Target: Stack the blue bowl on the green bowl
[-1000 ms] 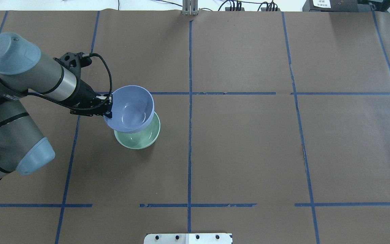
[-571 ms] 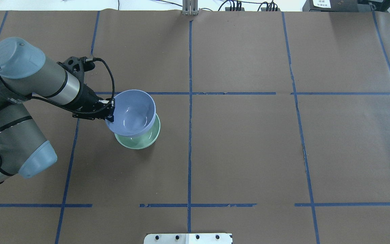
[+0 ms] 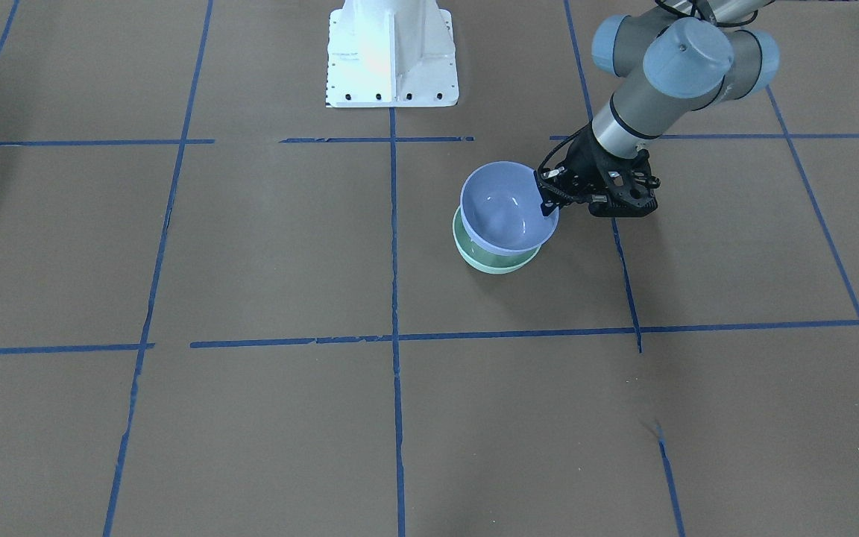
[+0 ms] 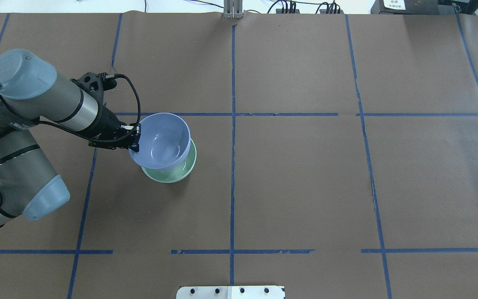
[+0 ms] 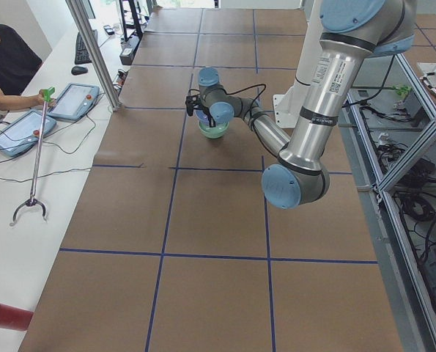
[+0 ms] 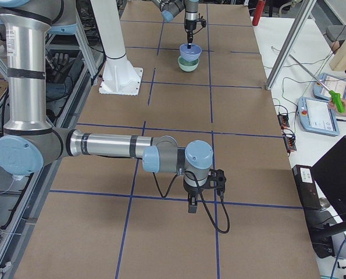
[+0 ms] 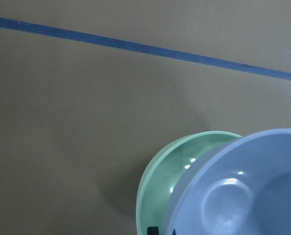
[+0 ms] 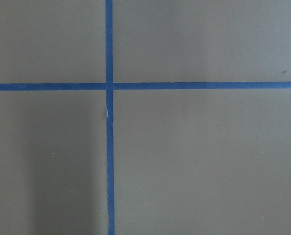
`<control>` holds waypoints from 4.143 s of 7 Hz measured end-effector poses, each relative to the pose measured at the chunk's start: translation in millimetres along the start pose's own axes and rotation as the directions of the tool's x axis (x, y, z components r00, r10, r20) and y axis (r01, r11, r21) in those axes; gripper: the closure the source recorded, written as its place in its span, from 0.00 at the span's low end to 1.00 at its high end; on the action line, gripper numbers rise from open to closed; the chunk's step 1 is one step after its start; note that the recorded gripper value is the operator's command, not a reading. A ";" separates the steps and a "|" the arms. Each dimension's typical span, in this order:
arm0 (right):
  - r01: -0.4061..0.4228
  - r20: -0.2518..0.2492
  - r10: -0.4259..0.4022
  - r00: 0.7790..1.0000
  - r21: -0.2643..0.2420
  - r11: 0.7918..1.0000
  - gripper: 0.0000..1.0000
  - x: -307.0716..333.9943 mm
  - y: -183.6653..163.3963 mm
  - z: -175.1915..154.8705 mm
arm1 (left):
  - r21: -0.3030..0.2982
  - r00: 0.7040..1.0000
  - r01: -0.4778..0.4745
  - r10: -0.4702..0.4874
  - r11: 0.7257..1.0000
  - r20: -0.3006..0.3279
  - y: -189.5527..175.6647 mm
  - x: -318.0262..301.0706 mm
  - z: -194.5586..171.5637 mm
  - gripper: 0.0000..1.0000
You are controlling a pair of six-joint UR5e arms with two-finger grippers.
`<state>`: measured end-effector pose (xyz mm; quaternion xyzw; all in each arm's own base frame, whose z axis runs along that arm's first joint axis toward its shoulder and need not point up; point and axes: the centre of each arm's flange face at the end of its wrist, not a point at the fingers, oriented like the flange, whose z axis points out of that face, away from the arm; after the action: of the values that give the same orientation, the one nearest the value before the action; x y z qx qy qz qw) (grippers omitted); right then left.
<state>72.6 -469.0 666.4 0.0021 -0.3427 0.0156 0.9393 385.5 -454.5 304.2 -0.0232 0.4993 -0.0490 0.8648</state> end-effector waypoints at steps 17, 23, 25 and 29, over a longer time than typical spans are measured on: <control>0.001 0.000 -0.001 1.000 0.000 1.000 0.00 0.0 0.0 0.0 | 0.074 0.915 -0.271 0.233 0.960 0.328 -122.2 -398.2 -223.1 0.00; 0.001 0.000 -0.001 1.000 0.000 1.000 0.00 0.0 0.0 0.0 | 0.025 0.963 -0.143 0.133 0.989 0.233 -45.3 -525.0 -210.4 0.00; 0.000 0.000 0.000 1.000 0.000 1.000 0.00 0.0 0.0 0.0 | 0.028 0.963 -0.138 0.127 0.990 0.236 -43.5 -527.8 -211.7 0.00; 0.001 0.000 -0.001 1.000 0.000 1.000 0.00 0.0 0.0 0.0 | 0.030 0.962 -0.139 0.128 0.990 0.239 -43.3 -527.6 -212.5 0.00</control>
<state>72.6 -469.0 666.4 0.0023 -0.3427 0.0152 0.9393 -63.1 -438.7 656.1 0.0250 0.3917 0.0008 0.9198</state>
